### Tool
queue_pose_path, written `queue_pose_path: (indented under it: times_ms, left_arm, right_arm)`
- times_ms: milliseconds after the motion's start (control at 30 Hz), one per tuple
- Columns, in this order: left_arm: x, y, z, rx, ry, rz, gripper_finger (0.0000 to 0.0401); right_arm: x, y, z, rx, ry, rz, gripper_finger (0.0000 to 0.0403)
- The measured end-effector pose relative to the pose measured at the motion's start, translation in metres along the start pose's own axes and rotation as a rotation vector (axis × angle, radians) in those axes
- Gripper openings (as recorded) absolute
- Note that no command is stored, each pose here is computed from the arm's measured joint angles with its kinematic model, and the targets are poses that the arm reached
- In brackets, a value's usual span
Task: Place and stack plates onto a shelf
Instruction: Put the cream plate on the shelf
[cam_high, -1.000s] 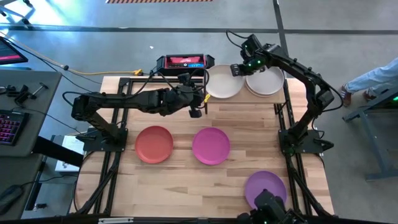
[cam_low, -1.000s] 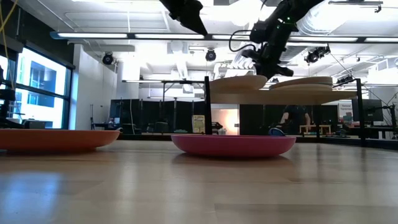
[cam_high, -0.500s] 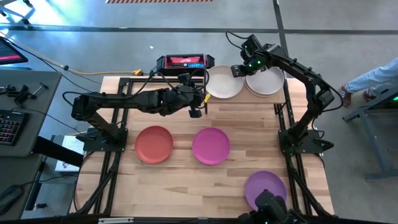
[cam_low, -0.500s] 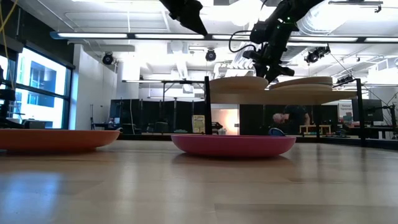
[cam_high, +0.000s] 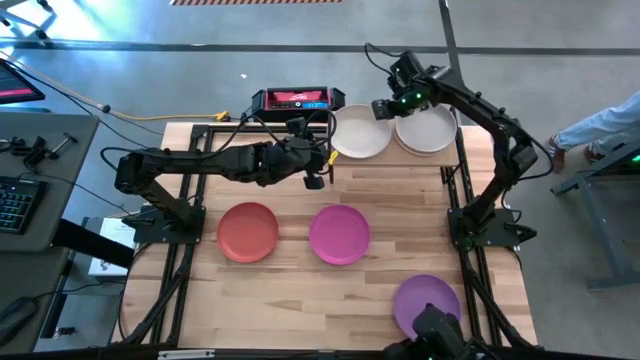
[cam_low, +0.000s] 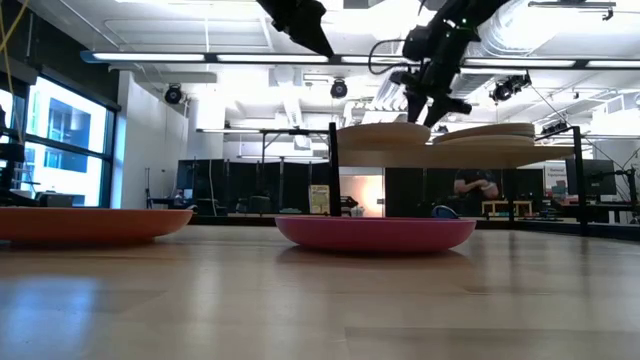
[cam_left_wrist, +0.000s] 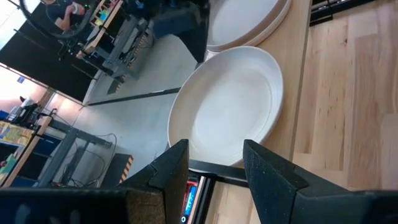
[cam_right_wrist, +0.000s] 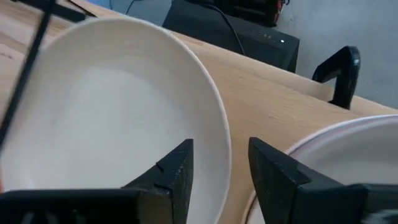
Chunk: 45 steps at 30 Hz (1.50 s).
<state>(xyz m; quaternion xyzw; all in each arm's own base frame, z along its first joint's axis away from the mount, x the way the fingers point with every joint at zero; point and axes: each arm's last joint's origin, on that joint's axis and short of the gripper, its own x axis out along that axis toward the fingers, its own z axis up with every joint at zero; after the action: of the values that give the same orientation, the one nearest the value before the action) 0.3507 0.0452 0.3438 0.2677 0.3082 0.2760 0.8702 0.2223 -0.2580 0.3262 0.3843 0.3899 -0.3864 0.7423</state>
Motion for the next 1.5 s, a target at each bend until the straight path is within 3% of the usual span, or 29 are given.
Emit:
queue_pose_path:
  times_ms: [167, 533, 867, 1500]
  left_arm:
    - [0.000, 0.000, 0.000, 0.000, 0.000, 0.000, 0.0143]
    - [0.000, 0.000, 0.000, 0.000, 0.000, 0.000, 0.0143]
    - [0.000, 0.000, 0.000, 0.000, 0.000, 0.000, 0.0143]
    - [0.000, 0.000, 0.000, 0.001, 0.000, 0.000, 0.0143]
  right_arm:
    - [-0.015, 0.008, 0.006, -0.009, -0.035, 0.035, 0.0133]
    - [-0.014, 0.030, -0.005, -0.063, 0.016, 0.092, 0.0133]
    - [-0.002, 0.027, -0.012, -0.057, 0.109, -0.017, 0.0133]
    - [0.006, 0.024, -0.011, -0.056, 0.120, -0.080, 0.0133]
